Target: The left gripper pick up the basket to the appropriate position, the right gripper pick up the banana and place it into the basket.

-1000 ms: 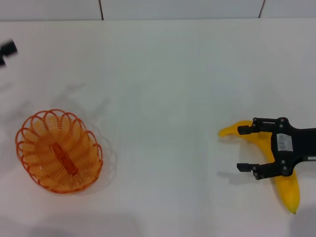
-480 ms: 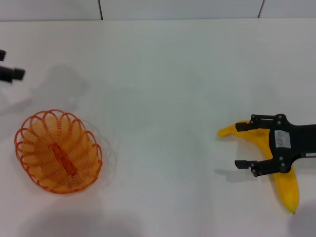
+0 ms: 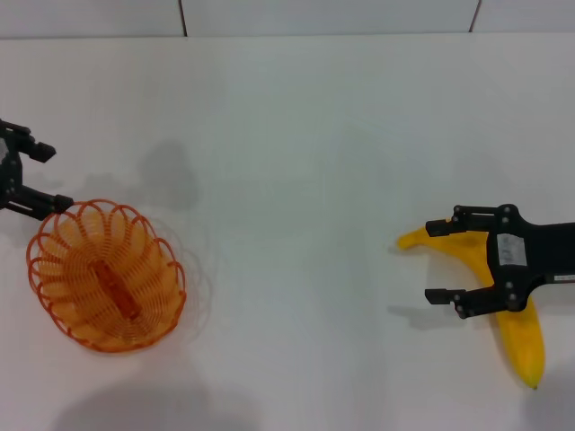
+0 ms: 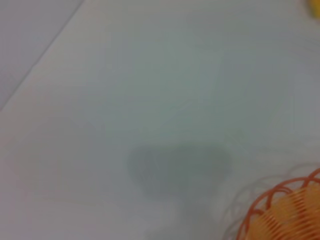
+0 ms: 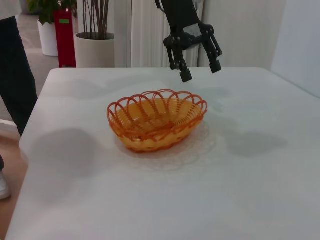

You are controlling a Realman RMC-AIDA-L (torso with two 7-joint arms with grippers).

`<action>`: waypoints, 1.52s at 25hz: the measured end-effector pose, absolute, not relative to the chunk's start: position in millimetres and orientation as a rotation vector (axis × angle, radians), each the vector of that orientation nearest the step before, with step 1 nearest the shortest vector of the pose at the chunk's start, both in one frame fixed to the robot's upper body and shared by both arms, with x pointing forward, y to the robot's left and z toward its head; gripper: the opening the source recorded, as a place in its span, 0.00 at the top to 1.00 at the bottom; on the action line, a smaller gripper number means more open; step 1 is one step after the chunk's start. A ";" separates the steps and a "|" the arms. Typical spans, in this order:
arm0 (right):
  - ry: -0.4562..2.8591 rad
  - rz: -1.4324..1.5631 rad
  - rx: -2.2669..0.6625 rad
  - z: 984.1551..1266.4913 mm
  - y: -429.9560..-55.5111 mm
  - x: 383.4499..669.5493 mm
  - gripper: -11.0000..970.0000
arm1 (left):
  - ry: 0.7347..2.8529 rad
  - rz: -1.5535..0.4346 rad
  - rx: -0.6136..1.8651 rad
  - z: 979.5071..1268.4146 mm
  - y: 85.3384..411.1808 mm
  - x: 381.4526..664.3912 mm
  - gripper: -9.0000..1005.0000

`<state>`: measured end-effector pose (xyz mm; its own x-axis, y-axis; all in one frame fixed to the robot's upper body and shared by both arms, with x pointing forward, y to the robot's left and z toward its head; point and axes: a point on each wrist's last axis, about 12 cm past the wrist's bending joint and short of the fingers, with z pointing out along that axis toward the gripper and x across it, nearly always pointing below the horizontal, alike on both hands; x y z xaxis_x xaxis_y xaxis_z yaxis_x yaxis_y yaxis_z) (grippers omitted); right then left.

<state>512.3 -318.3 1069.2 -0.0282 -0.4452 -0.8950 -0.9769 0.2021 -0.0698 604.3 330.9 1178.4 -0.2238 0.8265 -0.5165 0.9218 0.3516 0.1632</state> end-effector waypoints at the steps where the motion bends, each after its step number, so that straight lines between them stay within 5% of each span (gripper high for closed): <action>1: 1.612 0.776 -1.375 1069.5 -317.9 512.7 0.11 | 2.095 -0.242 1.521 1178.1 329.8 604.8 0.15; 8: 1.615 0.776 -1.373 1069.0 -318.5 512.0 0.11 | 2.087 -0.272 1.521 1173.8 322.6 608.3 0.33; 38: 1.613 0.776 -1.375 1069.3 -317.8 512.9 0.11 | 2.135 -0.287 1.603 1131.7 297.5 611.5 0.32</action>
